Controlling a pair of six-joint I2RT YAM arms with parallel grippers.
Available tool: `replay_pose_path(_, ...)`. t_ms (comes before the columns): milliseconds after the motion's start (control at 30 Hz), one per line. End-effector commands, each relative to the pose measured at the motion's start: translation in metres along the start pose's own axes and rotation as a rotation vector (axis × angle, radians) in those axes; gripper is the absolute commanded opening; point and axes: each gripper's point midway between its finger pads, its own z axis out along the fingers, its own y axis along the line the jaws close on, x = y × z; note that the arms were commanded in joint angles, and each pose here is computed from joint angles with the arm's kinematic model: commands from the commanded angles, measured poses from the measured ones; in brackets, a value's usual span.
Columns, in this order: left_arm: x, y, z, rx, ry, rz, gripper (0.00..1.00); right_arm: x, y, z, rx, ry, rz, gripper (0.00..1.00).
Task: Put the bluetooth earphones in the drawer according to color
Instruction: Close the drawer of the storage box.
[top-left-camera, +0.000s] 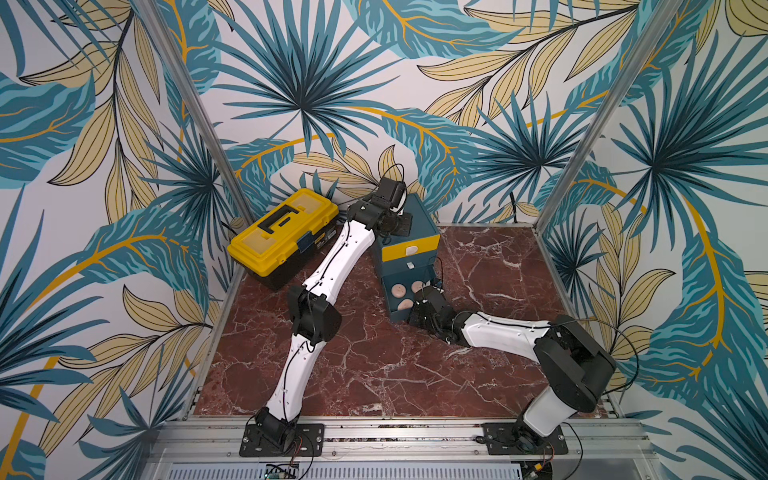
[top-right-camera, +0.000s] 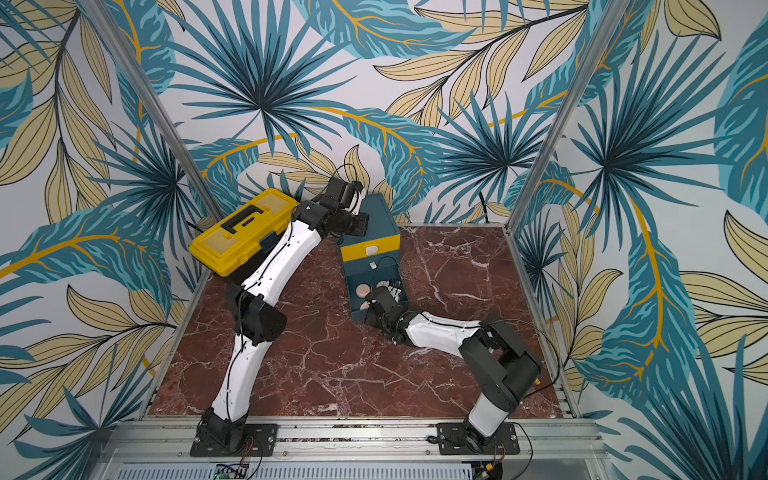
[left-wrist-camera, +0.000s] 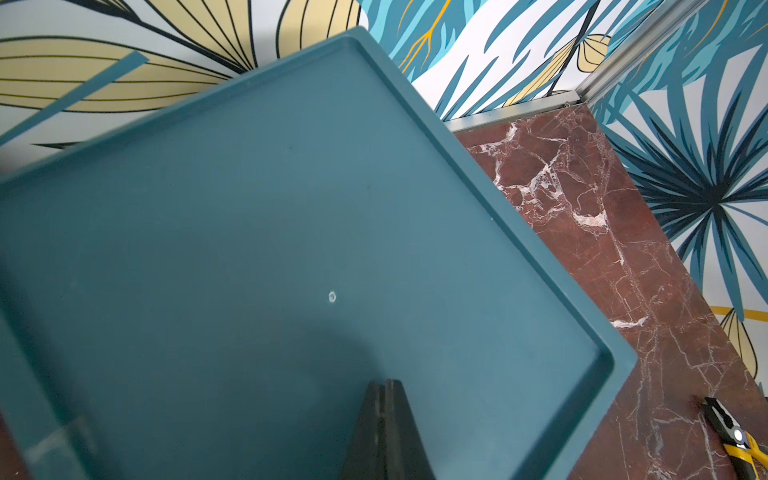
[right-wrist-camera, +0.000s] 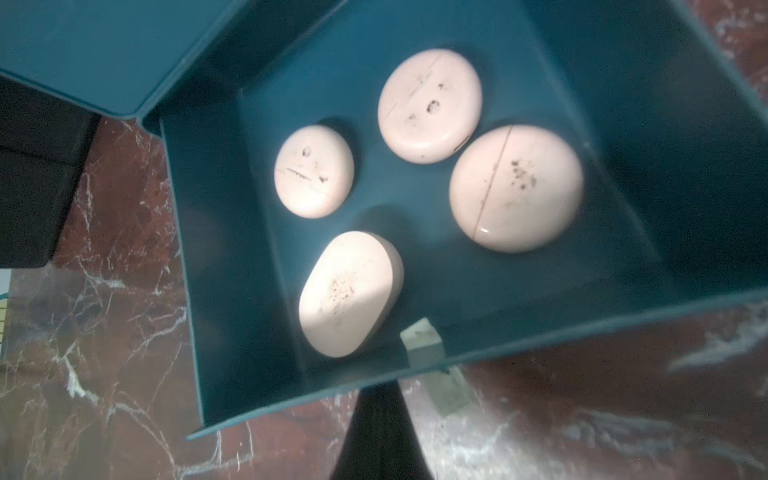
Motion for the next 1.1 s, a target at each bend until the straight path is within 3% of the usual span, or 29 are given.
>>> replay_pose_path(0, 0.052, 0.015, 0.036, -0.037, 0.177, -0.007, 0.00, -0.028, 0.005, 0.008, 0.012, -0.097, -0.016, 0.00)
replay_pose_path(367, 0.062, 0.015, 0.041, -0.029, 0.208, -0.003, 0.00, -0.071, 0.017, 0.032, -0.032, -0.267, 0.080, 0.00)
replay_pose_path(767, 0.069, 0.015, 0.045, -0.033, 0.230, 0.001, 0.00, -0.085, 0.030, 0.060, -0.137, -0.398, 0.203, 0.00)
replay_pose_path(1067, 0.069, 0.013, 0.043, -0.027, 0.230, 0.005, 0.00, -0.090, 0.034, 0.067, -0.180, -0.451, 0.207, 0.00)
